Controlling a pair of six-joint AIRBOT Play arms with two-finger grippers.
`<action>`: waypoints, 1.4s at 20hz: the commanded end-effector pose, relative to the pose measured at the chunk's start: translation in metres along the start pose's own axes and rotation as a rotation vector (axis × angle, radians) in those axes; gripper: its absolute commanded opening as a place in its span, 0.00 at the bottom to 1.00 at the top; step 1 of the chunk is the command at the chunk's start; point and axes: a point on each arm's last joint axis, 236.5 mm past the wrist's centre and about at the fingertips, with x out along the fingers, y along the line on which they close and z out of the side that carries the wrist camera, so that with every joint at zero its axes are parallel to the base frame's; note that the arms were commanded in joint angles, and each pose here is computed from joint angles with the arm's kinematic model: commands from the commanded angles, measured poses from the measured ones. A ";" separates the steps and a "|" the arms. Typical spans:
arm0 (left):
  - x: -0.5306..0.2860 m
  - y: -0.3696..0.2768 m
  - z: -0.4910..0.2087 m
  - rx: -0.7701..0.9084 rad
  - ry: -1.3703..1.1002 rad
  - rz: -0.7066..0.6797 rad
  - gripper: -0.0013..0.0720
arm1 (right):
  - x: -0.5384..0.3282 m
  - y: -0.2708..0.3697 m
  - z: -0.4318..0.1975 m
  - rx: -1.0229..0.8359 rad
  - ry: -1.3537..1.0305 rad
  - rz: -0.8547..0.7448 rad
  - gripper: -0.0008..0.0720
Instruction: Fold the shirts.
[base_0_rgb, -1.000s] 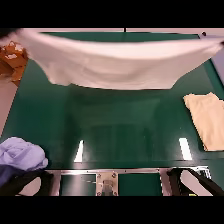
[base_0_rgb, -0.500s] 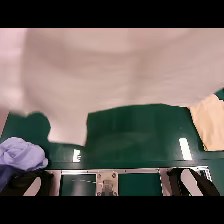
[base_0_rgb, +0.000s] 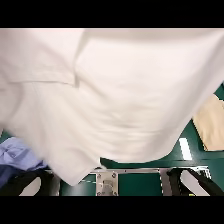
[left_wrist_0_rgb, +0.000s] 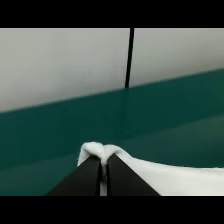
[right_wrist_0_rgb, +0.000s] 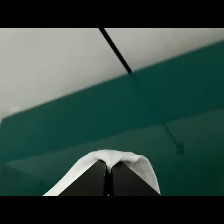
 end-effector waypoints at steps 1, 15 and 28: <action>0.123 0.030 -0.122 -0.172 0.304 -0.099 0.05 | 0.111 -0.066 -0.099 0.074 0.199 -0.055 0.03; 0.276 0.094 -0.276 -0.522 0.423 -0.024 0.05 | 0.290 -0.183 -0.184 0.195 0.346 -0.178 0.03; 0.268 0.077 -0.276 -0.545 0.455 -0.118 0.05 | 0.270 -0.192 -0.186 0.145 0.470 -0.186 0.03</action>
